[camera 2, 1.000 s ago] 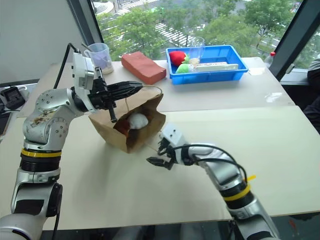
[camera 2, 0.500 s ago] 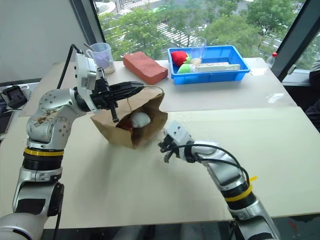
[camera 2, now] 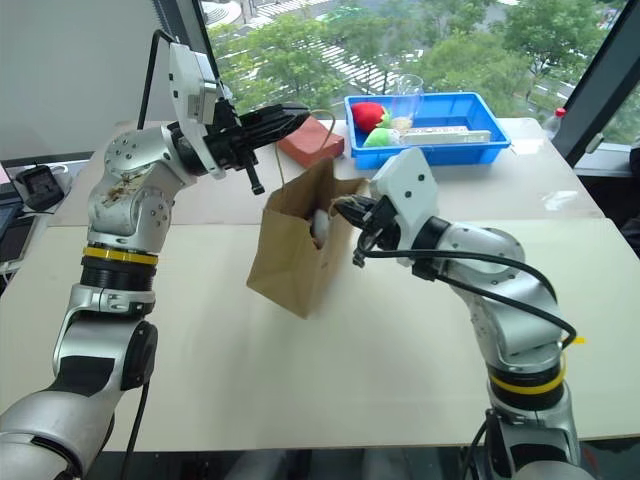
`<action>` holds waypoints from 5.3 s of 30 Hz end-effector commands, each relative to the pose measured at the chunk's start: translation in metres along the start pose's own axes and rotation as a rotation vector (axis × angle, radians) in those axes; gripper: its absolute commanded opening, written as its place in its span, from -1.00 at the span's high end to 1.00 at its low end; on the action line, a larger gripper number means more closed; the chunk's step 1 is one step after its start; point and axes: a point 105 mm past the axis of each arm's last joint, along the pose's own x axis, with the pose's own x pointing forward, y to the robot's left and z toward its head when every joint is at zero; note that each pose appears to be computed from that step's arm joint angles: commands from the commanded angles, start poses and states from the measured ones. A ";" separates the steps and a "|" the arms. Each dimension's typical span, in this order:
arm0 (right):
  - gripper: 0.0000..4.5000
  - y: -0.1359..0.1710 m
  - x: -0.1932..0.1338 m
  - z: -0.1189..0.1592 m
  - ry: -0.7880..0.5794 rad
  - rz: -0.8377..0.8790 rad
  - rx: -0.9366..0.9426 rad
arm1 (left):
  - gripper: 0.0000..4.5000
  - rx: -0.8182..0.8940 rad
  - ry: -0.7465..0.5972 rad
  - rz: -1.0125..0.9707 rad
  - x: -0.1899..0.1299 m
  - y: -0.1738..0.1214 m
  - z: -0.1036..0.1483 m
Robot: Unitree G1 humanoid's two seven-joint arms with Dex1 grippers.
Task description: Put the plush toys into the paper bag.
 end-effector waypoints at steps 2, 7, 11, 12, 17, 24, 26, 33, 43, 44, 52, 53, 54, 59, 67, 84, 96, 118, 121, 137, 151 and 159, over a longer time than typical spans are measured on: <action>0.96 0.010 -0.003 0.029 -0.060 0.050 -0.017 | 1.00 0.015 0.002 -0.053 -0.002 0.002 0.003; 0.96 0.022 0.009 0.016 0.001 0.100 0.069 | 1.00 -0.003 0.043 -0.141 -0.003 -0.008 -0.011; 0.96 0.026 0.025 0.003 0.063 0.125 0.106 | 1.00 0.005 0.034 -0.161 0.002 -0.006 -0.009; 0.96 0.024 0.028 0.000 0.081 0.127 0.096 | 1.00 0.014 0.029 -0.167 0.005 -0.005 -0.006; 0.96 0.017 0.037 0.002 0.102 0.140 0.084 | 1.00 0.028 0.020 -0.203 0.009 -0.003 -0.001; 0.96 0.018 0.053 0.009 0.077 0.152 0.096 | 1.00 0.002 0.113 -0.230 -0.016 -0.013 -0.025; 0.96 0.018 0.056 0.007 0.077 0.148 0.097 | 1.00 -0.008 0.116 -0.218 -0.020 -0.014 -0.026; 0.86 0.013 0.061 0.000 0.073 0.136 0.069 | 0.64 -0.064 0.097 -0.168 -0.038 -0.020 -0.008; -0.62 0.009 0.039 0.019 0.083 0.281 0.000 | -1.00 -0.120 0.161 0.018 -0.089 -0.022 0.015; -0.76 0.008 0.034 0.019 0.098 0.306 -0.015 | -1.00 -0.127 0.180 0.037 -0.096 -0.023 0.014; -0.97 0.007 0.009 0.010 0.201 0.449 -0.128 | -1.00 -0.162 0.315 0.100 -0.128 -0.048 -0.013; -0.97 0.006 0.009 0.010 0.202 0.453 -0.136 | -1.00 -0.163 0.317 0.111 -0.128 -0.050 -0.016; -0.97 0.005 0.008 0.011 0.201 0.456 -0.143 | -1.00 -0.161 0.324 0.118 -0.129 -0.052 -0.020; -0.97 -0.006 0.003 0.029 0.176 0.449 -0.158 | -1.00 -0.174 0.334 0.159 -0.130 -0.061 -0.036; -0.97 -0.005 -0.005 0.053 0.133 0.492 -0.106 | -1.00 -0.256 0.314 0.099 -0.121 -0.081 -0.059; -0.97 0.001 -0.002 0.060 0.130 0.479 -0.124 | -1.00 -0.144 0.318 0.177 -0.094 -0.096 -0.090; -1.00 0.004 0.000 0.067 0.114 0.486 -0.146 | 0.01 -0.147 0.273 0.320 -0.085 -0.096 -0.102; -1.00 -0.015 -0.035 0.114 0.077 0.570 -0.051 | 0.97 -0.205 0.191 -0.367 -0.058 -0.100 -0.090; -1.00 -0.018 -0.041 0.109 0.108 0.567 -0.025 | 0.97 -0.223 0.191 -0.435 -0.058 -0.099 -0.101; -1.00 -0.028 -0.047 0.089 0.168 0.499 -0.018 | -0.29 -0.188 0.222 -0.473 -0.065 -0.083 -0.084; -1.00 -0.072 -0.119 0.005 0.475 0.175 -0.076 | -0.98 0.004 0.491 -0.010 -0.127 -0.022 -0.019; -1.00 -0.066 -0.110 -0.010 0.428 0.127 -0.037 | -0.98 -0.007 0.453 0.012 -0.114 -0.014 -0.014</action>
